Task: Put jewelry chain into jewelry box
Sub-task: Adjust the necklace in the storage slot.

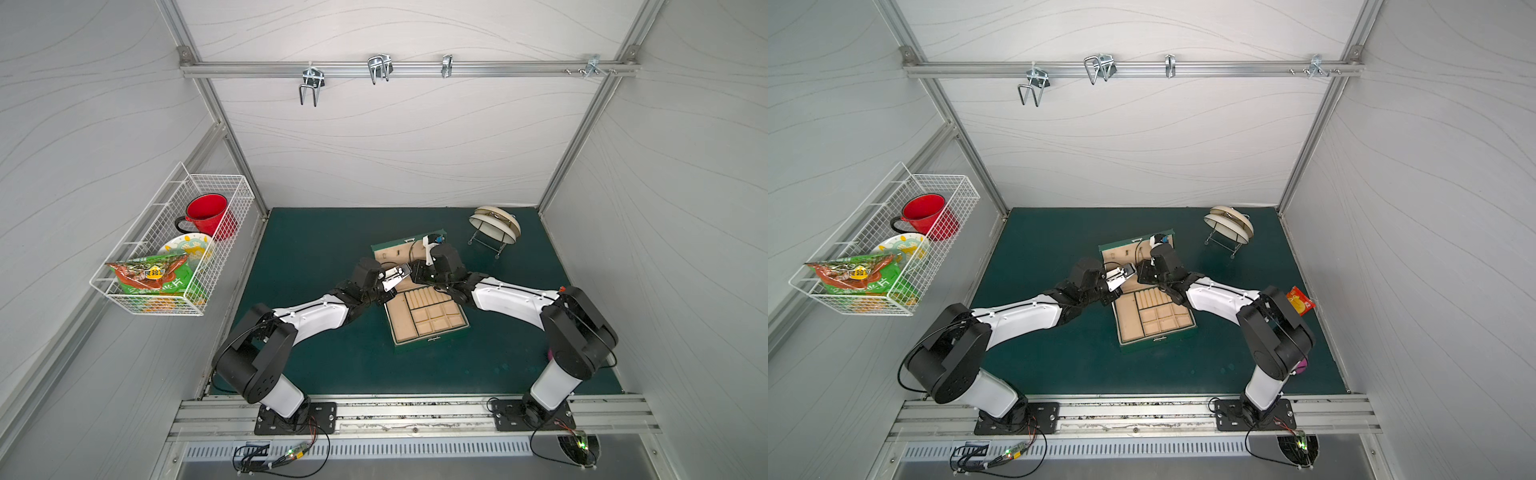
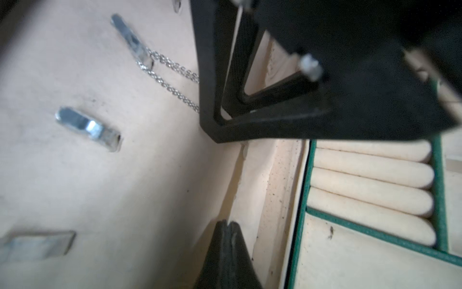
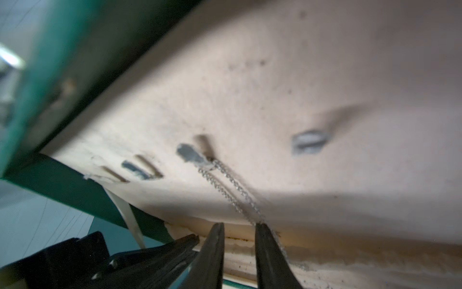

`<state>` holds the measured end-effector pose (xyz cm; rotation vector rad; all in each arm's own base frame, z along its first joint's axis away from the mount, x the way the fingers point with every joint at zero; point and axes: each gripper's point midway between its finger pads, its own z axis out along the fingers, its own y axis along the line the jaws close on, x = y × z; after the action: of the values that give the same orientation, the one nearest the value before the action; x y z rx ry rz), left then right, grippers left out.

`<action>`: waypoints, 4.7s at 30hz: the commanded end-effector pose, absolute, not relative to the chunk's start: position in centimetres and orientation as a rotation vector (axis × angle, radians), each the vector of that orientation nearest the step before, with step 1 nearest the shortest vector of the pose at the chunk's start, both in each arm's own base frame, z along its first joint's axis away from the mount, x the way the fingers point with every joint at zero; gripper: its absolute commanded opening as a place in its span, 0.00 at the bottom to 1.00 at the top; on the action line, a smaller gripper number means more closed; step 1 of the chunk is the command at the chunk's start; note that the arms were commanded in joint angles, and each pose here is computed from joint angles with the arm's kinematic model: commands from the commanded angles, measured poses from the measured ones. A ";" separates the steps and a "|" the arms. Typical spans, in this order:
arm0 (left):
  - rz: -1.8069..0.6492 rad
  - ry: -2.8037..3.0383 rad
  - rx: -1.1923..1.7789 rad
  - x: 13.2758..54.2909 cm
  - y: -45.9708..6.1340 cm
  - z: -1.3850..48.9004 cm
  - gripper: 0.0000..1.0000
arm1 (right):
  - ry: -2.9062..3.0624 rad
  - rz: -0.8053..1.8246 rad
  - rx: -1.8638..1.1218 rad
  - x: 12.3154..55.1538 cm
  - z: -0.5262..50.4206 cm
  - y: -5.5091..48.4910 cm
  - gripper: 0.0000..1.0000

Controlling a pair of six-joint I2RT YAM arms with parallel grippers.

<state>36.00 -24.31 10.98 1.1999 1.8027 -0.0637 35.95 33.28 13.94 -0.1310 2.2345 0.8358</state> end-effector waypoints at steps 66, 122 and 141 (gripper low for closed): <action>-0.012 1.889 1.040 38.5 -23.1 11.2 0.00 | 2.032 0.894 -0.375 32.1 19.9 32.3 0.00; -0.034 1.906 0.994 38.7 -22.9 11.6 0.00 | 2.175 0.845 -0.372 33.4 13.8 33.2 0.00; -0.036 1.910 0.993 38.5 -22.8 11.5 0.00 | 2.150 0.766 -0.417 36.9 15.0 31.0 0.34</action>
<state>37.58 -23.39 10.76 1.0354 1.9107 -0.0515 36.93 29.81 15.23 -0.3486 2.1457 0.7460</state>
